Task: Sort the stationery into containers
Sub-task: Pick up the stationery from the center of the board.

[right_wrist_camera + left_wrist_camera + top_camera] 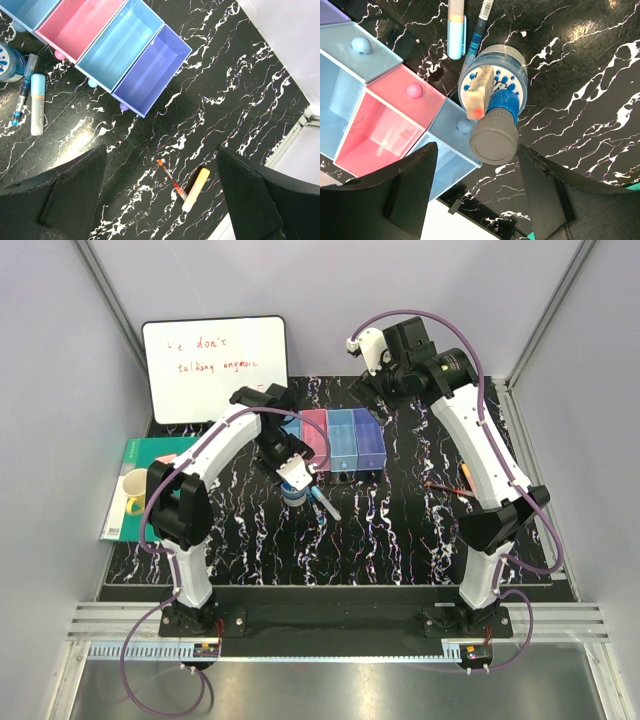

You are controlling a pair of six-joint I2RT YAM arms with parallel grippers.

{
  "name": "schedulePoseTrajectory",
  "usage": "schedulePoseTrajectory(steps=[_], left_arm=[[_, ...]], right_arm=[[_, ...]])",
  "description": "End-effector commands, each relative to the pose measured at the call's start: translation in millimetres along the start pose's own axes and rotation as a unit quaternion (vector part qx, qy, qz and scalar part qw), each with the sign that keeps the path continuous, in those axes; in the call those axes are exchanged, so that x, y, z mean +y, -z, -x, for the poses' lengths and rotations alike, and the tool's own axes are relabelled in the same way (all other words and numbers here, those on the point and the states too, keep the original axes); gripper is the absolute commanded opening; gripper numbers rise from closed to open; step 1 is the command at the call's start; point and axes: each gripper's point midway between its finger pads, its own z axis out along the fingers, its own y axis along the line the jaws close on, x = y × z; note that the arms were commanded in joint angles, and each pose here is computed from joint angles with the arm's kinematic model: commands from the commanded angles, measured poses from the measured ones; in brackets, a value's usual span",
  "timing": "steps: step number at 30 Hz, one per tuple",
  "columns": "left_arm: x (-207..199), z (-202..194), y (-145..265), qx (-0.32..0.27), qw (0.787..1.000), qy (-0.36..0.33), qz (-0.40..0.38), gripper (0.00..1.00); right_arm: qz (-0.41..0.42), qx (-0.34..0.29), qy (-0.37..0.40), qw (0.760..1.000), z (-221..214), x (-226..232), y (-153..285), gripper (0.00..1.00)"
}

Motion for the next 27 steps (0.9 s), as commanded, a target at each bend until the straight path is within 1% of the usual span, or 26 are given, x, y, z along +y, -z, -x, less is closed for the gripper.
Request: schedulePoseTrajectory(steps=[1,6,9,11,13,18,20,24,25,27], left_arm=[[-26,20,4,-0.030,0.997,-0.037,-0.057,0.70],[-29,22,4,-0.031,0.997,-0.036,-0.064,0.69],[-35,24,3,-0.034,0.996,-0.033,-0.074,0.66],[-40,25,1,-0.033,0.996,-0.032,-0.082,0.62],[-44,25,1,-0.031,0.995,-0.032,-0.089,0.60],[-52,26,-1,-0.033,0.994,-0.028,-0.101,0.63],[-53,27,0,-0.032,0.994,-0.028,-0.101,0.63],[-55,27,0,-0.031,0.993,-0.026,-0.106,0.58],[-56,26,0,-0.031,0.993,-0.027,-0.107,0.54],[-58,26,-1,-0.030,0.993,-0.026,-0.112,0.50]], right_arm=[[-0.009,-0.030,-0.004,1.000,10,-5,24,0.97],[-0.010,-0.030,-0.004,0.999,10,-6,25,0.97],[-0.011,-0.031,-0.004,0.999,10,-6,26,0.96],[-0.010,-0.030,-0.004,0.999,9,-6,26,0.96],[-0.010,-0.030,-0.004,0.999,9,-6,25,0.96],[-0.011,-0.030,-0.004,0.999,9,-6,25,0.96],[-0.011,-0.030,-0.004,0.999,10,-6,25,0.96],[-0.012,-0.030,-0.005,0.999,10,-7,24,0.96],[-0.013,-0.030,-0.005,0.999,10,-7,24,0.96],[-0.014,-0.029,-0.005,0.999,9,-7,24,0.96]])
